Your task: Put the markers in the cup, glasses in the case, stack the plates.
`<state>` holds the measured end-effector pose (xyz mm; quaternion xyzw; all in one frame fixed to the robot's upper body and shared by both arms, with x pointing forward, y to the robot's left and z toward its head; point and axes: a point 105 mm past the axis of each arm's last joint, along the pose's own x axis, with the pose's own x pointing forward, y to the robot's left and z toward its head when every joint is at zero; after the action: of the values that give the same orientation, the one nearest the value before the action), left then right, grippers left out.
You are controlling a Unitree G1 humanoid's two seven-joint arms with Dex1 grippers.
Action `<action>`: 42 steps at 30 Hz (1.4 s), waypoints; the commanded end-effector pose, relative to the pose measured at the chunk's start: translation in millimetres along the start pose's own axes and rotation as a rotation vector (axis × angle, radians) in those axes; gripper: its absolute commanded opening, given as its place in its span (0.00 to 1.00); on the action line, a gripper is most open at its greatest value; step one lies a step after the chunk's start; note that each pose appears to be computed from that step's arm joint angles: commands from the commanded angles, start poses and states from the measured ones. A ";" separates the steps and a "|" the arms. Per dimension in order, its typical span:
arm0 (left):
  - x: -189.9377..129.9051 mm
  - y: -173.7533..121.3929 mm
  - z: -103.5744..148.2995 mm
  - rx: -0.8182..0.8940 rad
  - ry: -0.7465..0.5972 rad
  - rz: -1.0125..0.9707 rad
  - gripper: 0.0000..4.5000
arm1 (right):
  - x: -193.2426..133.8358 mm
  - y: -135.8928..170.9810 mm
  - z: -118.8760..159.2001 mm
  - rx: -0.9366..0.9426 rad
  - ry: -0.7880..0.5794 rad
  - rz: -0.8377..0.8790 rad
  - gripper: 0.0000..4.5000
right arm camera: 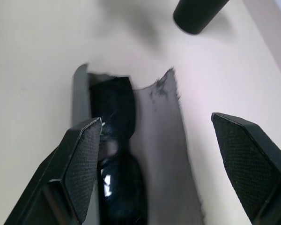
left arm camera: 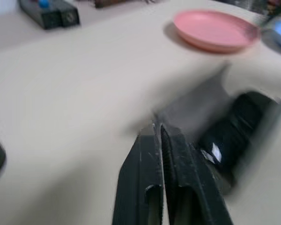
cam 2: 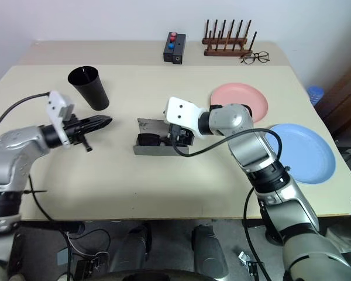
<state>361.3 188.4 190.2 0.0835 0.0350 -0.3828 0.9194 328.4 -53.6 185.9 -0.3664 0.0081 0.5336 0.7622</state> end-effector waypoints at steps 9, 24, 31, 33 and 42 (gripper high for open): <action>98.1 -9.7 19.1 0.022 0.098 -0.182 0.01 | -31.0 35.5 -14.2 0.037 0.001 -0.016 0.85; 62.5 -52.1 -10.3 0.120 0.272 -0.616 0.01 | -45.2 37.9 -14.5 0.099 0.015 -0.081 0.85; 40.5 -67.2 -29.9 0.181 0.310 -0.633 0.01 | -50.9 13.5 -27.1 0.099 0.068 -0.152 0.85; 40.6 -65.9 -25.0 0.164 0.252 -0.579 0.01 | -53.8 -0.9 -37.7 0.100 0.124 -0.208 0.85; -11.3 -78.8 -7.4 0.087 0.067 -0.406 0.01 | -64.1 -53.8 -123.2 0.081 0.450 -0.479 0.85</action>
<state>305.1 140.6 159.3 0.1208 0.0908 -0.5663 0.8102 381.4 -180.5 146.5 -0.4149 0.1290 0.2666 0.8603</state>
